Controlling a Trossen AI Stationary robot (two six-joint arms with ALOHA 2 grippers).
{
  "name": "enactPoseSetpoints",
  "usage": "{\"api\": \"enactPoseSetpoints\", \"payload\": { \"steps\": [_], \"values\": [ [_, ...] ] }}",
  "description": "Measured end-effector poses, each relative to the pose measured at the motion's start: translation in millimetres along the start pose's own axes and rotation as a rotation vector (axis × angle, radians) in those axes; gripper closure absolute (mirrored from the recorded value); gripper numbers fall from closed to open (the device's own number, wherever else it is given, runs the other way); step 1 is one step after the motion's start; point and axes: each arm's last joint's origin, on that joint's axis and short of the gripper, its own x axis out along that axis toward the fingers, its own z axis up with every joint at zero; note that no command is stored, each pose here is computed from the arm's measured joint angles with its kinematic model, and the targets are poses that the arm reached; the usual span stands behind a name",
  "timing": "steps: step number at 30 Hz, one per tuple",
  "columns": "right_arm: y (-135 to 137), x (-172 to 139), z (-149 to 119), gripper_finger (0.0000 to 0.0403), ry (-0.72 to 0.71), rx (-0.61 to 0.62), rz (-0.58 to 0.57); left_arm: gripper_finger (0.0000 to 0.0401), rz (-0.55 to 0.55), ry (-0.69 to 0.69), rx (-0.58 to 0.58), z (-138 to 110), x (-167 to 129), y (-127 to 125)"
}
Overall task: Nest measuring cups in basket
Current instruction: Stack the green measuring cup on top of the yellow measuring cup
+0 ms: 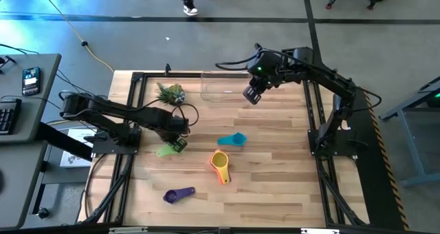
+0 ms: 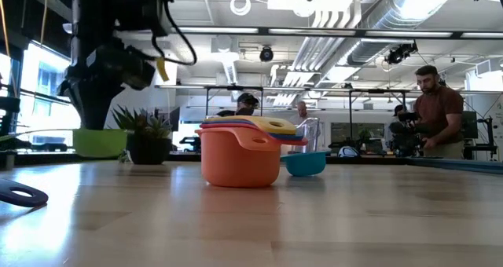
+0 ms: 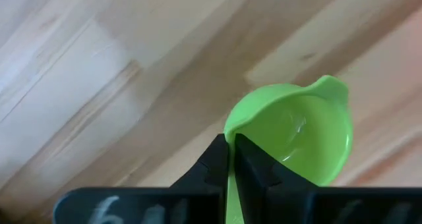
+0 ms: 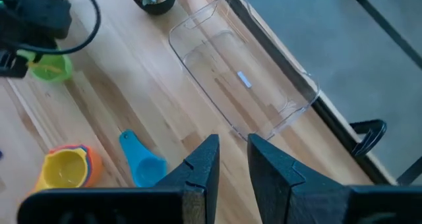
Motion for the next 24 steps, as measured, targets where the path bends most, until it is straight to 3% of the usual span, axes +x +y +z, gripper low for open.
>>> {"api": "enactPoseSetpoints", "payload": {
  "steps": [9, 16, 24],
  "values": [
    [11, -3, -4, 0.0332, 0.009, 0.126, 0.038, 0.0396, -0.062, -0.041, 0.054, -2, -17, -21],
    [37, 0, -16, 0.0332, 0.038, 0.144, 0.044, 0.0397, -0.115, -0.06, 0.081, -10, -29, -38],
    [78, 29, -51, 0.0332, 0.19, 0.17, 0.005, 0.0396, -0.157, -0.071, 0.123, -19, -38, -51]
  ]
}}
